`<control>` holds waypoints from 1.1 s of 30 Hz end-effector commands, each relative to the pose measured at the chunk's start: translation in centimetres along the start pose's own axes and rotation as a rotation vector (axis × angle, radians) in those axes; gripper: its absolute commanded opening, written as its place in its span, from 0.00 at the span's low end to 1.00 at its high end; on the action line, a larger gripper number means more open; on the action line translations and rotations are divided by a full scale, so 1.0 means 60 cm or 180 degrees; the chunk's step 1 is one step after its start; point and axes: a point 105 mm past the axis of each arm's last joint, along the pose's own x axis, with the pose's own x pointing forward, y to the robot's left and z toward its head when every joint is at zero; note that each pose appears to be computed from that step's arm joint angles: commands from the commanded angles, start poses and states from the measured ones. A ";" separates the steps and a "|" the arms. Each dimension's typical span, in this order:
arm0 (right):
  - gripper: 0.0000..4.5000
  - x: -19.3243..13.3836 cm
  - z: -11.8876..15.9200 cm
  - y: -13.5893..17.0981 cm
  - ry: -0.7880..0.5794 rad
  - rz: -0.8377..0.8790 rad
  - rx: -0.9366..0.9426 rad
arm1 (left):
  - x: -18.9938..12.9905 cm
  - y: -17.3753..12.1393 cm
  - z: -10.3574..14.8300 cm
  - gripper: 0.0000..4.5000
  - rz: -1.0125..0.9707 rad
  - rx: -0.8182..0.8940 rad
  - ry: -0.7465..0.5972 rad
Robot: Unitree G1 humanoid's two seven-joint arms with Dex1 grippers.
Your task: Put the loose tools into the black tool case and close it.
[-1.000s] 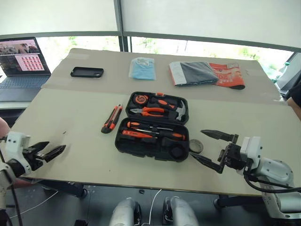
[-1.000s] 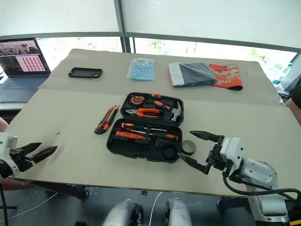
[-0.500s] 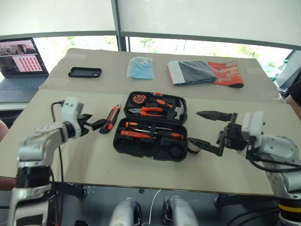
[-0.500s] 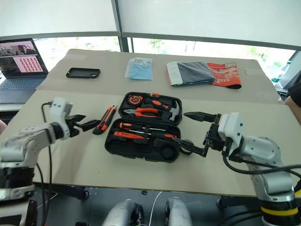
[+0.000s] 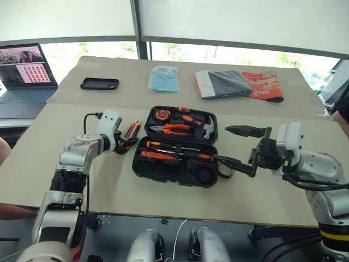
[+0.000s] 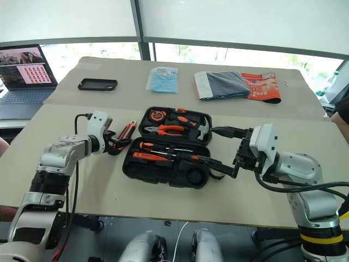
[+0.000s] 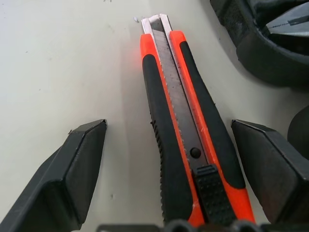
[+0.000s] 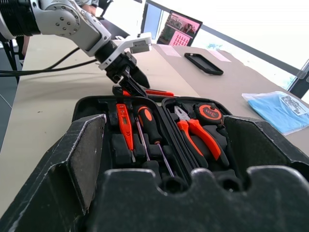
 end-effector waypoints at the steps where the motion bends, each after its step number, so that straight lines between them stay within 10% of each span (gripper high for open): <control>1: 1.00 0.007 0.023 0.004 -0.0156 0.0069 -0.0086 | 0.013 -0.008 -0.009 0.67 -0.0046 -0.0051 0.0069; 5: 1.00 0.007 0.027 0.004 -0.0185 0.0082 -0.0104 | -0.003 0.018 0.004 0.37 0.0105 0.0048 0.0011; 12: 1.00 -0.012 0.033 0.004 -0.0052 0.0220 -0.0079 | -0.108 -0.025 0.115 0.37 -0.1168 0.1332 -0.0647; 21: 1.00 -0.052 -0.007 0.030 0.0401 0.0174 0.0058 | -0.142 -0.161 0.062 0.37 -0.3267 0.2609 -0.0308; 33: 1.00 -0.093 -0.011 0.052 0.0646 -0.0118 0.0144 | -0.084 -0.213 0.016 0.37 -0.3180 0.2860 0.0163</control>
